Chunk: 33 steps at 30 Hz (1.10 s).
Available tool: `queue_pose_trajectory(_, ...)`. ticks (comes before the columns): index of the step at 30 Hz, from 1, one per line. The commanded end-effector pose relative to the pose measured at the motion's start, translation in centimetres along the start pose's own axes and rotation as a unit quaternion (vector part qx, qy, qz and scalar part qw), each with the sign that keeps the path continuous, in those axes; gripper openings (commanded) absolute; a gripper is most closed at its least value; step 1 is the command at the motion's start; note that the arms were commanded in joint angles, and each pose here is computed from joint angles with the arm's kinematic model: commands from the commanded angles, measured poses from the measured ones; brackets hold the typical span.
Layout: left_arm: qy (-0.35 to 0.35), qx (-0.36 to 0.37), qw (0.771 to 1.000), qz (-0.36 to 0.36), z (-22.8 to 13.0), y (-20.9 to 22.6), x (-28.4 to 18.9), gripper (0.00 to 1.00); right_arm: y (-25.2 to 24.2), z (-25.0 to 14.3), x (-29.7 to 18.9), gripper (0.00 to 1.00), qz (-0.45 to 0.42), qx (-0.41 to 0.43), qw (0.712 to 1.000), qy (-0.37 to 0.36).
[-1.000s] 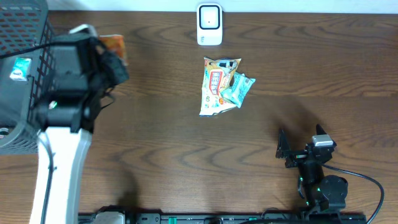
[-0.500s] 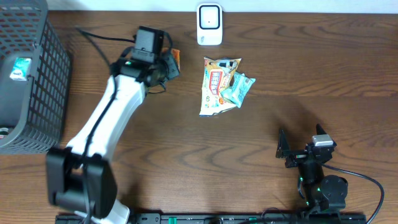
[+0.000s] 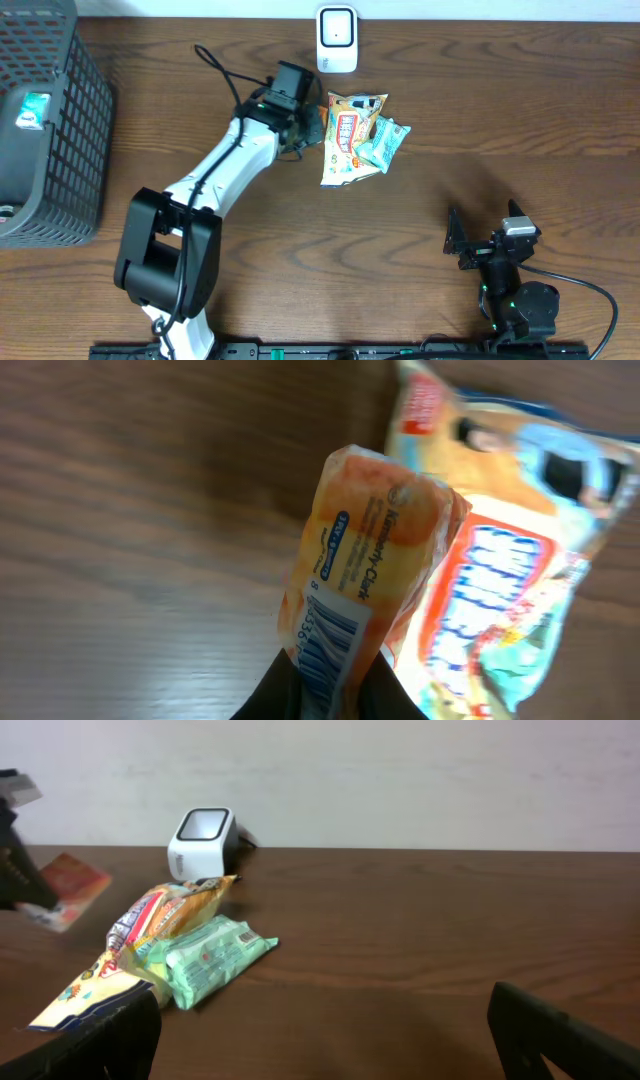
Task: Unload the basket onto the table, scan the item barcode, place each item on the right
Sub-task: 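Carry the orange box to the scanner and release it beside the packs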
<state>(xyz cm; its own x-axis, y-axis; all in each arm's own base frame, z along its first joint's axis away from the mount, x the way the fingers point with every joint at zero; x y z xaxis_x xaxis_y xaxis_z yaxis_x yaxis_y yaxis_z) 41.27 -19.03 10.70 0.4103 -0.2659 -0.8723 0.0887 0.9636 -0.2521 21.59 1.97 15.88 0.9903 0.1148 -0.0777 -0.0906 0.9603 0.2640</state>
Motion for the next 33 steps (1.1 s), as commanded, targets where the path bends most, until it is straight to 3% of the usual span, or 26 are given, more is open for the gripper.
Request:
queue_pose_trajectory(1,-0.010,0.001,1.000,-0.007,0.3,-0.6,0.0,0.07,0.0,-0.1,0.0,0.99,0.000,-0.008,1.000,0.001)
queue_pose_trajectory(9,-0.038,0.022,0.999,-0.018,1.5,-1.2,-1.1,0.08,0.0,-0.1,0.0,0.99,0.000,-0.008,1.000,0.001)
queue_pose_trajectory(18,-0.128,0.011,0.989,-0.074,4.5,-4.5,-6.9,0.07,0.0,-0.1,0.0,0.99,0.000,-0.008,1.000,0.001)
queue_pose_trajectory(29,-0.128,0.045,0.983,-0.126,2.1,-11.7,-4.7,0.07,0.0,-0.1,0.0,0.99,0.000,-0.008,1.000,0.001)
queue_pose_trajectory(33,-0.143,0.052,0.983,-0.104,1.8,-12.5,-3.1,0.07,0.0,-0.1,0.0,0.99,0.000,-0.008,1.000,0.001)
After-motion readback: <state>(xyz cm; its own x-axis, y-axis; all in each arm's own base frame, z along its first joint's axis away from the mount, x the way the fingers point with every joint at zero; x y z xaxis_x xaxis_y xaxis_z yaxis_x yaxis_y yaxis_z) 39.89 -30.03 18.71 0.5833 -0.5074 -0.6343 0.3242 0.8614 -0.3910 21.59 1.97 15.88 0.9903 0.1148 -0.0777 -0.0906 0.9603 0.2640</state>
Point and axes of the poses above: each gripper's point midway between its finger pads, its own x axis out along the fingers, its own y axis along the line the jaws close on, z = x × y, the point moved 3 cm from there along -x, back along the fingers, and after that the axes turned 13 degrees about x, right-handed, at the moved point
